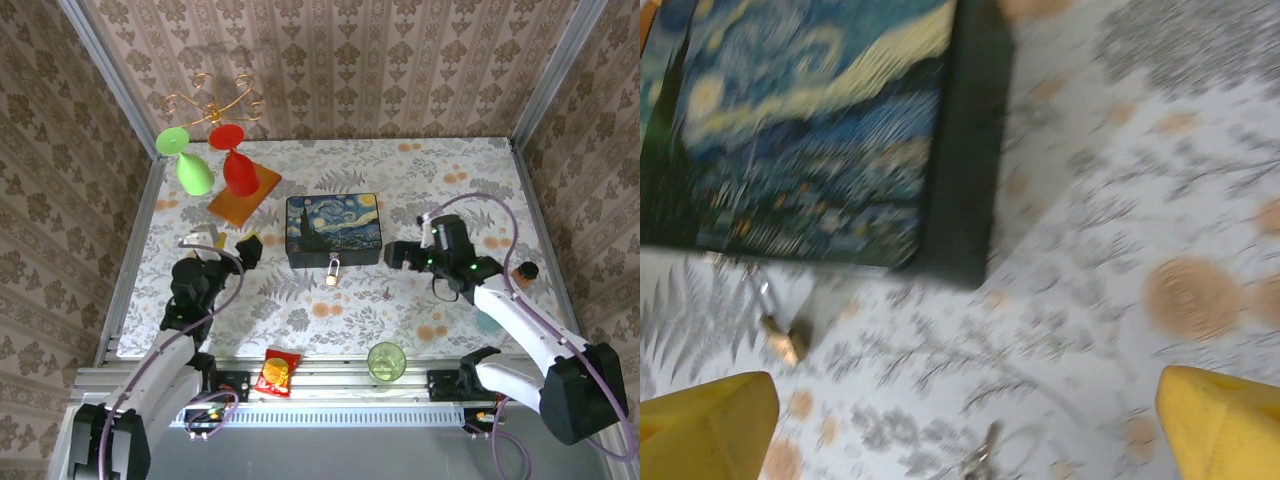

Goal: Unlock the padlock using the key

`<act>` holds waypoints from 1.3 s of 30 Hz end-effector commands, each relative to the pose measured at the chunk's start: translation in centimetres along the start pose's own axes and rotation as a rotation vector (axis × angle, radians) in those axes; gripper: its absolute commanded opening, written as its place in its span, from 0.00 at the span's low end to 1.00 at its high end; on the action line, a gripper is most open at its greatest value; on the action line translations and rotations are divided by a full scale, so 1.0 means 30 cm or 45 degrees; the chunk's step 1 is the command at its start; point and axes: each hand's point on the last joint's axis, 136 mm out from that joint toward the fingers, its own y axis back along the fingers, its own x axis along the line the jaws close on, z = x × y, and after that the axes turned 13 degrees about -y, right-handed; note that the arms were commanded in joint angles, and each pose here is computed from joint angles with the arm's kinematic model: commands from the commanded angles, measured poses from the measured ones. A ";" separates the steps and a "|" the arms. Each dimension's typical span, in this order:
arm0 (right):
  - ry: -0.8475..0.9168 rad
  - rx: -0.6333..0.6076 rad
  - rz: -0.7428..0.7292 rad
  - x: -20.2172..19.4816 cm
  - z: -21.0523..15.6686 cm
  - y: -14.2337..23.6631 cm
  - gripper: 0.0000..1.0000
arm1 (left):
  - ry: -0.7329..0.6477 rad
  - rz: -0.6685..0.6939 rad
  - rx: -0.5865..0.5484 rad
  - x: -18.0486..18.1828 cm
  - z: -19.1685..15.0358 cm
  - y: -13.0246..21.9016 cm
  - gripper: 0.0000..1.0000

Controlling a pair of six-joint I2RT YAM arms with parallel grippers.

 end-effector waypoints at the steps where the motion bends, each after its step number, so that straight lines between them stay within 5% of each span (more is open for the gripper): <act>1: -0.020 0.061 -0.187 -0.070 -0.078 -0.037 0.93 | 0.067 -0.070 0.151 -0.097 -0.057 -0.001 1.00; 8: 0.078 0.158 -0.155 0.003 -0.196 -0.136 0.65 | -0.058 -0.113 0.250 -0.282 -0.116 -0.017 1.00; 20: 0.182 0.219 -0.338 -0.043 -0.346 -0.164 0.58 | -0.160 -0.263 0.308 -0.588 -0.165 -0.072 1.00; 39: 0.218 0.223 -0.478 -0.127 -0.423 -0.165 0.38 | -0.163 -0.232 0.306 -0.585 -0.203 -0.074 1.00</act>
